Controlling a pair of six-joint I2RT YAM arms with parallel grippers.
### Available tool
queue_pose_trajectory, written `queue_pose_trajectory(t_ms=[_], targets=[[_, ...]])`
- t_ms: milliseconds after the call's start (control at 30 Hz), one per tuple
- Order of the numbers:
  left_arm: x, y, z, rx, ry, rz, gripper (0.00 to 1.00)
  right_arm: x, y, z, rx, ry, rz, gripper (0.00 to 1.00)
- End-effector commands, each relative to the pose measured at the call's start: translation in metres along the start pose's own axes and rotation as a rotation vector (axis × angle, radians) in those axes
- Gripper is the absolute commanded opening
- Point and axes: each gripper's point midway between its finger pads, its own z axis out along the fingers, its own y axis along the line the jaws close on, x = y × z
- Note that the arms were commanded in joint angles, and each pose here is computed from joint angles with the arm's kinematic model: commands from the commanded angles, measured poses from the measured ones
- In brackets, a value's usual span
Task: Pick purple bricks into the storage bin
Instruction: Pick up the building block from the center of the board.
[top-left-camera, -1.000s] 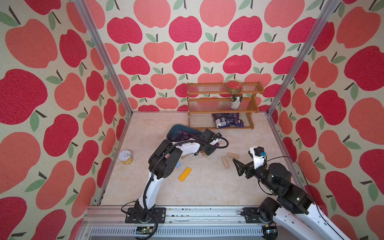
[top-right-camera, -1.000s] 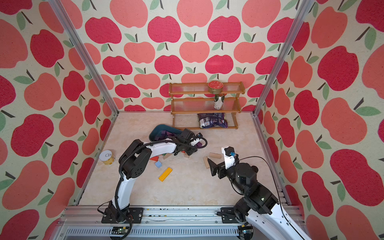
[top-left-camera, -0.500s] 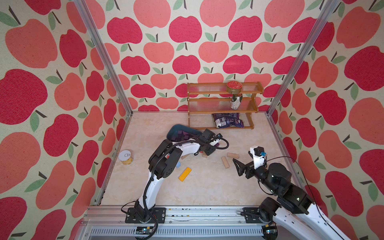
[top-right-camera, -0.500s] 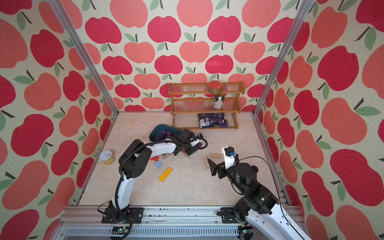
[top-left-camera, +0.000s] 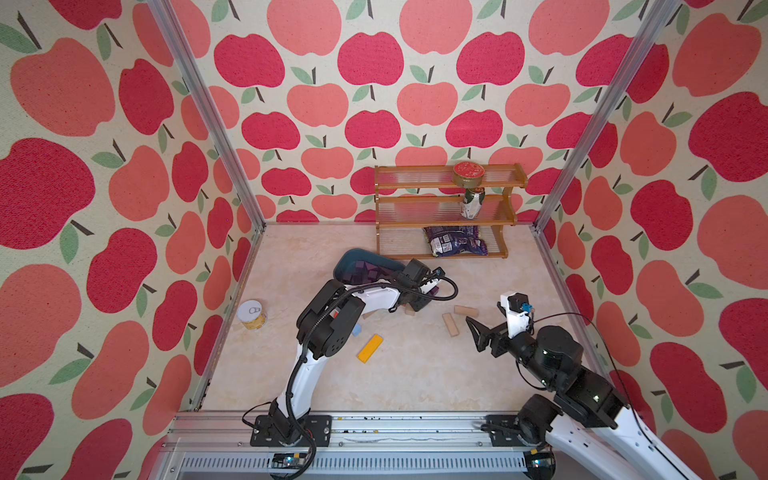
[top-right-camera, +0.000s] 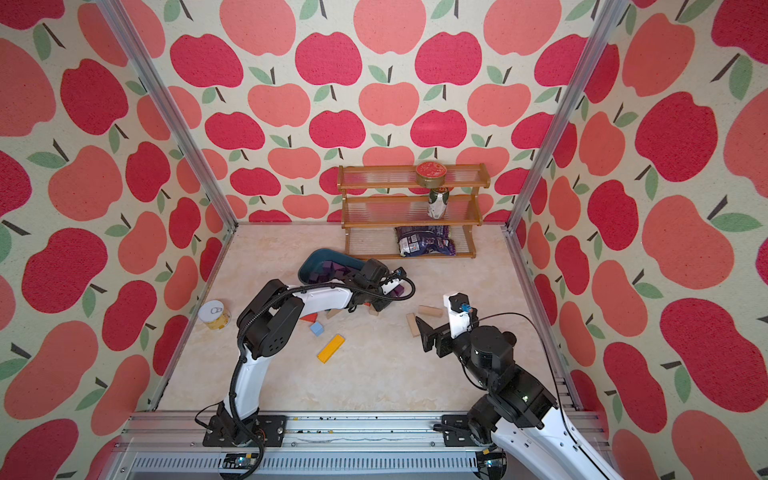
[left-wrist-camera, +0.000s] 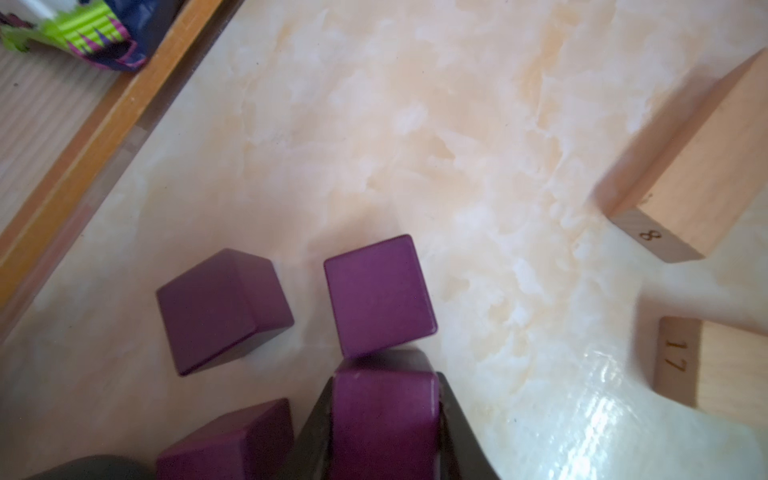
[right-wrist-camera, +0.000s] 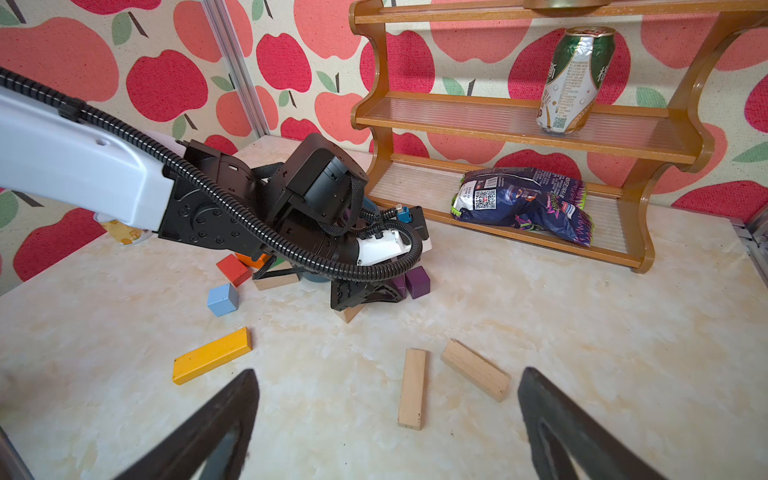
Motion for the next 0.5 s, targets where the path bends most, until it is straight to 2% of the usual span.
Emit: queue_pose_trajectory(t_ms=[0,167,467], targets=[[-0.011,-0.002,-0.017,-0.009,-0.014,-0.037,0.3,0.009,-0.005,-0.002,0.024,0.019,-0.021,0.99],[-0.028,0.005,-0.037,-0.03,-0.054,-0.097,0.3,0.013,-0.007,-0.001,0.035,0.029,-0.017,0.99],[-0.05,0.017,-0.07,-0.06,-0.081,-0.136,0.3,0.013,-0.009,-0.001,0.044,0.026,-0.014,0.99]])
